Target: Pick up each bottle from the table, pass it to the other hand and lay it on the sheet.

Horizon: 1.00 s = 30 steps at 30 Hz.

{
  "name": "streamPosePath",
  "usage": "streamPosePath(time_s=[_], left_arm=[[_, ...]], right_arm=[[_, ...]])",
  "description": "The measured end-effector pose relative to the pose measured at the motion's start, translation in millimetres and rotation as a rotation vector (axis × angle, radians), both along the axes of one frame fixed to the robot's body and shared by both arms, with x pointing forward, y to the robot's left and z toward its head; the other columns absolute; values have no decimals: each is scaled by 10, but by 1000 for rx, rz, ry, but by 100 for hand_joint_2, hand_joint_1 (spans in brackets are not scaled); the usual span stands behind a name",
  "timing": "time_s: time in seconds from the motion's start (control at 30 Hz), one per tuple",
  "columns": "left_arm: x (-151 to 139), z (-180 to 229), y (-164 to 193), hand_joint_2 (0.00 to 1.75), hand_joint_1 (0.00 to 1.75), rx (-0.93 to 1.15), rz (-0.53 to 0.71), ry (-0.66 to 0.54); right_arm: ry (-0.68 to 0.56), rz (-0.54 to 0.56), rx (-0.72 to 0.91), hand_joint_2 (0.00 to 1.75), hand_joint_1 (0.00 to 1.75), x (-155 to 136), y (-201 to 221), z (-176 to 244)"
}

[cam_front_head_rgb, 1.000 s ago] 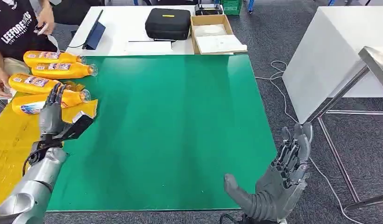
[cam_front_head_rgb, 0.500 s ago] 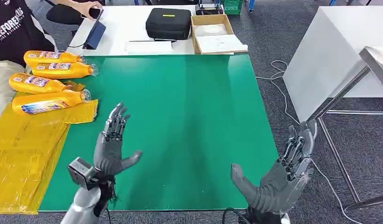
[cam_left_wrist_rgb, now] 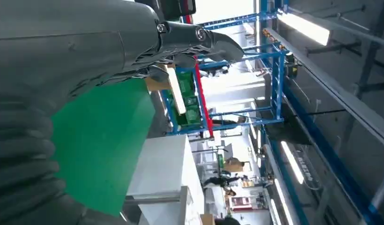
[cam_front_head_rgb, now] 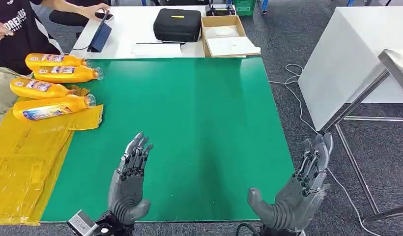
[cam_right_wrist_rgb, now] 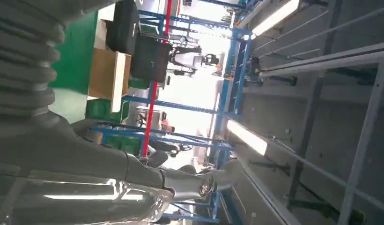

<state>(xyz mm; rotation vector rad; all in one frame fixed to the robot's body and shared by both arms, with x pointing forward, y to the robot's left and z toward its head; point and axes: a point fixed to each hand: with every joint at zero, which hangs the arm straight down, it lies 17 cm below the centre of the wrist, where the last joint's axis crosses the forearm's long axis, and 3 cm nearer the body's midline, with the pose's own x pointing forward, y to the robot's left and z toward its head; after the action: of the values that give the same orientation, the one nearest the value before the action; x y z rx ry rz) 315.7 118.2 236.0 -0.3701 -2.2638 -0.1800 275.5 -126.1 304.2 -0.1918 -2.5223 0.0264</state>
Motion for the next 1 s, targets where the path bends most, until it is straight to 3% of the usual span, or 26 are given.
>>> streamPosePath(time_s=[0.17, 0.2, 0.37, 0.4, 1.0], left_arm=[[-14, 17, 62, 0, 0, 4, 49, -6], [-12, 22, 80, 0, 0, 3, 60, -7], [-7, 49, 154, 0, 0, 19, 111, -22], [-10, 59, 167, 0, 0, 23, 122, -27], [-51, 148, 178, 0, 0, 66, 168, -74]], right_arm=[[30, -6, 35, 0, 0, 23, -78, -45], [33, -5, 42, 175, 0, 23, -90, -45], [34, -6, 42, 175, 0, 2, -97, -44], [32, -5, 37, 0, 0, -3, -89, -43], [40, -23, 16, 0, 0, -19, -97, -77]])
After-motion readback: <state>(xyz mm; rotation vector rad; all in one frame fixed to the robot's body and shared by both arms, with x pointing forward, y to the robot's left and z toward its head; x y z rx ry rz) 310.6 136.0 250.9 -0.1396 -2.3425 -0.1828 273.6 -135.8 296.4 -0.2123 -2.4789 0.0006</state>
